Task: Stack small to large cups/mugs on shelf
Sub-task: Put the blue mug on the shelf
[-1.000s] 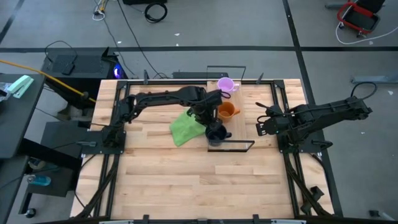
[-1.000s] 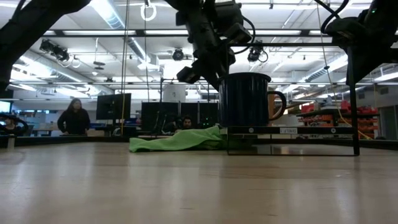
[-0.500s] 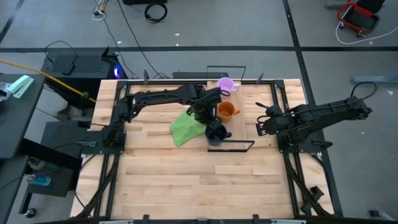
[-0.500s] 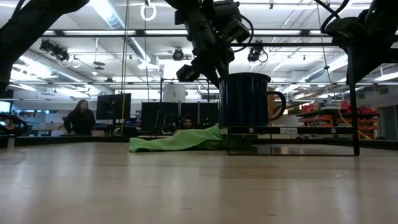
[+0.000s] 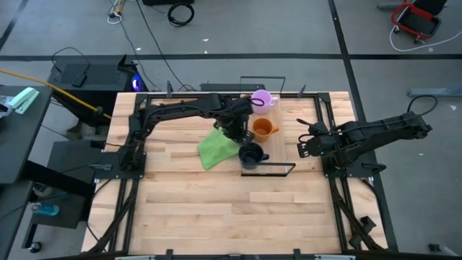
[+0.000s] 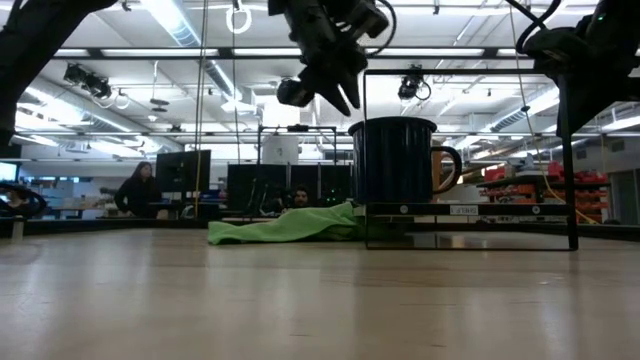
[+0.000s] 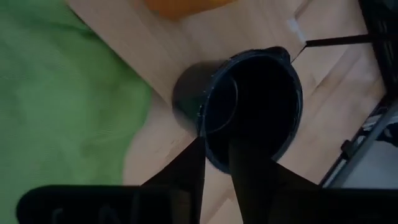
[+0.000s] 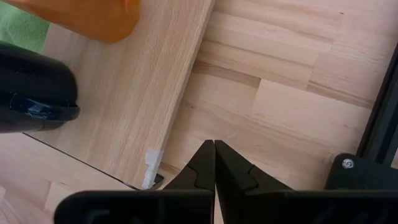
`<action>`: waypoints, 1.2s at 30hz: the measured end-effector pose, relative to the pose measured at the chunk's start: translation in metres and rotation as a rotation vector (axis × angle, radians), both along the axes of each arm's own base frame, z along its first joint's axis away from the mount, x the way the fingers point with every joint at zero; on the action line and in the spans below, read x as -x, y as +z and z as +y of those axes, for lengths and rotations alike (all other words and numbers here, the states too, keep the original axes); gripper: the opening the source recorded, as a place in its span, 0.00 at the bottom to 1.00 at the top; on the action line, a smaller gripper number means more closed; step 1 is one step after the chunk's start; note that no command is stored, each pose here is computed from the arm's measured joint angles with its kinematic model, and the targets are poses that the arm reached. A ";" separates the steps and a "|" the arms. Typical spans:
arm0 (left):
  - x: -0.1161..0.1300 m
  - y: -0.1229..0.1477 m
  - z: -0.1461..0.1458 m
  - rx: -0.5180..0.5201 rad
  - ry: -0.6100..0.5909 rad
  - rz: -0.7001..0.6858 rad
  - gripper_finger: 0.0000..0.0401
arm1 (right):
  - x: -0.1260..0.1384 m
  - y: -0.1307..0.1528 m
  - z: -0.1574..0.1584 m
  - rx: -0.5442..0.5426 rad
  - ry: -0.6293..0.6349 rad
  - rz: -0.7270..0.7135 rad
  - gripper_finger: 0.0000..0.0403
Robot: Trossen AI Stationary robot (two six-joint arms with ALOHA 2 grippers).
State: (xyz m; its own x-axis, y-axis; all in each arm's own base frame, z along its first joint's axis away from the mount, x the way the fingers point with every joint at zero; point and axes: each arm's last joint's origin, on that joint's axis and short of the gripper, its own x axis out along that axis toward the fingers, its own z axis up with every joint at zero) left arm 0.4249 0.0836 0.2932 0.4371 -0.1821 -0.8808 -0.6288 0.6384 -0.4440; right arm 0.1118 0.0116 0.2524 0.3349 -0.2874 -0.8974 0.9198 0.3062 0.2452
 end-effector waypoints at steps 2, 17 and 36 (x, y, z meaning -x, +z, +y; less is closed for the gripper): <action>0.006 0.005 0.000 -0.035 -0.003 0.022 0.19 | 0.000 0.000 0.000 0.000 0.000 0.000 0.02; 0.075 0.001 -0.008 -0.231 -0.054 0.530 0.11 | 0.000 0.000 0.000 -0.012 0.012 0.003 0.02; 0.138 -0.036 -0.048 -0.155 0.269 -0.072 0.02 | -0.001 0.000 0.001 -0.004 0.035 0.000 0.02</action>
State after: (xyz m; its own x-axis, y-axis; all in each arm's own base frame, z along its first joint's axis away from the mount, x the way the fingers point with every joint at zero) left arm 0.2867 0.0353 0.2570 0.5135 0.0831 -0.8541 -0.7550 0.5167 -0.4037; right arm 0.1125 0.0121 0.2528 0.3450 -0.2715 -0.8985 0.9084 0.3375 0.2468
